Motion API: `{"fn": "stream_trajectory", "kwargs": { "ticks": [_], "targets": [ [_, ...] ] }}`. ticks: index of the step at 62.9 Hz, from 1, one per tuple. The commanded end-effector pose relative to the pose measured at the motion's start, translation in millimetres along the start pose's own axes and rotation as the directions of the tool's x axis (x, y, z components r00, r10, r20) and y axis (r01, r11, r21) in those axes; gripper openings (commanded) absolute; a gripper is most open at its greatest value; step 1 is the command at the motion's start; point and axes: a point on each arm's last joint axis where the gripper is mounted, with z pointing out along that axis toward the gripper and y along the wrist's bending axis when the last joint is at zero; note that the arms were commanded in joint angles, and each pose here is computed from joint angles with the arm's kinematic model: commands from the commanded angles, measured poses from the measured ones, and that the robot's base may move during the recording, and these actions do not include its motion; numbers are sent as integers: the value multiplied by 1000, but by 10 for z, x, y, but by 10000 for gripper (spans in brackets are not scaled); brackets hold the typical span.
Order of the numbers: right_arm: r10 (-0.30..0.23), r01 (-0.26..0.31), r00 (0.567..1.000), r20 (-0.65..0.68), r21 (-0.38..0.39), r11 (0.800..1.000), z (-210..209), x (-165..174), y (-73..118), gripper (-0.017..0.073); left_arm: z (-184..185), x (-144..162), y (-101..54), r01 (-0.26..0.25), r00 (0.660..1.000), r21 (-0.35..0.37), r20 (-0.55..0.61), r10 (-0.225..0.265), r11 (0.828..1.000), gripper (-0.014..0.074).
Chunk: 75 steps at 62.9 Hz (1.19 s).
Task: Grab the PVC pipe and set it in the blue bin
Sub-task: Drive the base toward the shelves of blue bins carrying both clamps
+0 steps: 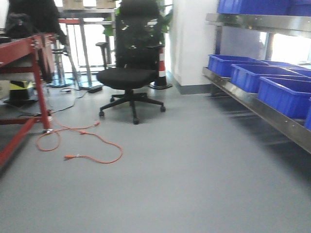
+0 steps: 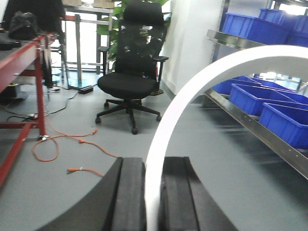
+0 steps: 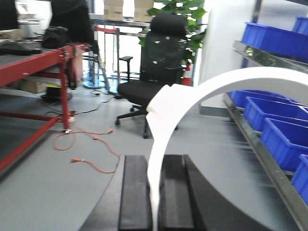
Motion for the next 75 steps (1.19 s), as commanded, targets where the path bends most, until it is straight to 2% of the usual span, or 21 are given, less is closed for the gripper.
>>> {"fn": "stream_trajectory", "kwargs": {
  "ticks": [1, 75],
  "targets": [
    [-8, 8, 1000, 25, 10, 1000, -4, -13, -7, -169, -17, -36, 0, 16, 999, -1, 41, -16, 1000, -111],
    [-8, 8, 1000, 25, 10, 1000, -4, -13, -7, -169, -17, -37, 0, 16, 999, -1, 43, -16, 1000, -111]
  ]
}}
